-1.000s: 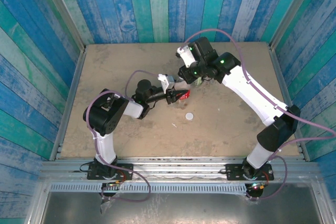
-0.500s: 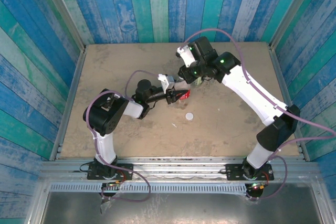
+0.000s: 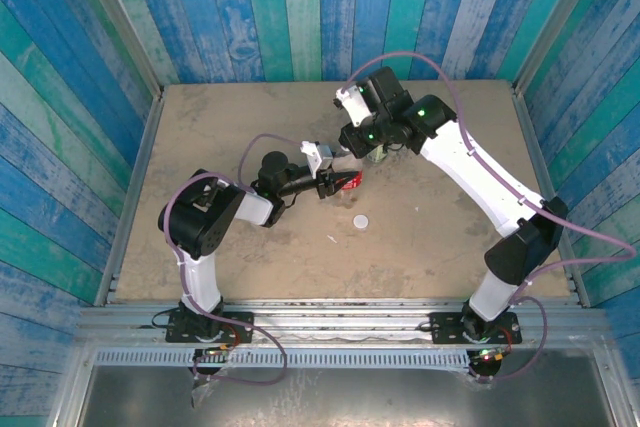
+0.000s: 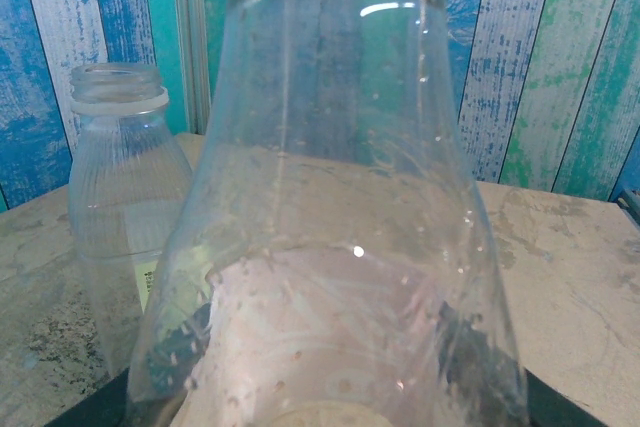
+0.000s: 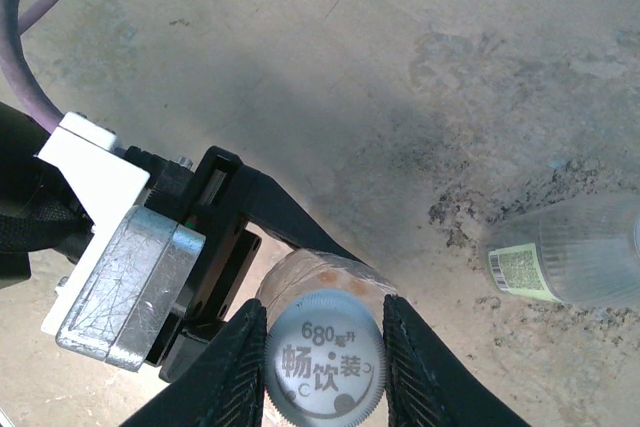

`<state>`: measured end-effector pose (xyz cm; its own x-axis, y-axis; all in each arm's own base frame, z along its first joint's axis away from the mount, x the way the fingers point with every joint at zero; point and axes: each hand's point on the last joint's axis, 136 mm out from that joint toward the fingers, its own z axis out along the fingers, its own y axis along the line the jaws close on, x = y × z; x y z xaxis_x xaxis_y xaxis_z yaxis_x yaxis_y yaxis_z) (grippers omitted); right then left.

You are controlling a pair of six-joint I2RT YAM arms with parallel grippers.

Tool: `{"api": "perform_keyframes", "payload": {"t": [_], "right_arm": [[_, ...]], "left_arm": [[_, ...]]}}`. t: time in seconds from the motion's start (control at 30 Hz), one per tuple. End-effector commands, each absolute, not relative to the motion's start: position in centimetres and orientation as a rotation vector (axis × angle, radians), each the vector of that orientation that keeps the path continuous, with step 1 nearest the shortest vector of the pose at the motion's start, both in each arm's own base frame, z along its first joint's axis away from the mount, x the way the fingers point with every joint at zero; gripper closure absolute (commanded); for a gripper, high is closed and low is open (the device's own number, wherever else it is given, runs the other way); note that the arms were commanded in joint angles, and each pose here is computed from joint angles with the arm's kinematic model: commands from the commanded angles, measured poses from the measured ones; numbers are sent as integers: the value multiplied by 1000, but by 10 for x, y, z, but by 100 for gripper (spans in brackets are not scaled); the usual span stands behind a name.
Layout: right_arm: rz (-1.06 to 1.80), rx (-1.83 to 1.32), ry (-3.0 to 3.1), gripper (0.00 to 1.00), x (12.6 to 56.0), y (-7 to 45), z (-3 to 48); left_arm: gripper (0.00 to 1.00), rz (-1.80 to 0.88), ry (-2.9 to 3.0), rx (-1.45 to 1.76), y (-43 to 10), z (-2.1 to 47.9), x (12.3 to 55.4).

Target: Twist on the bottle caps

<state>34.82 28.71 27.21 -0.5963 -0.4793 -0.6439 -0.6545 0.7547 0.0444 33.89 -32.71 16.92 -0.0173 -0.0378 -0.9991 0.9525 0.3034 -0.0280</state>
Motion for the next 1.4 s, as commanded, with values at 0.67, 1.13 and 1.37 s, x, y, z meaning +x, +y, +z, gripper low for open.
{"api": "perform_keyframes", "payload": {"t": [0.67, 1.13, 1.37], "right_arm": [[330, -828, 2363, 39, 349, 279, 272], [442, -774, 2280, 21, 344, 284, 308], [460, -694, 2287, 35, 350, 272, 309]], "left_arm": [[52, -1118, 1584, 978, -329, 98, 322], [52, -1116, 1587, 982, -329, 97, 322], [52, -1116, 1590, 981, -328, 96, 320]]}}
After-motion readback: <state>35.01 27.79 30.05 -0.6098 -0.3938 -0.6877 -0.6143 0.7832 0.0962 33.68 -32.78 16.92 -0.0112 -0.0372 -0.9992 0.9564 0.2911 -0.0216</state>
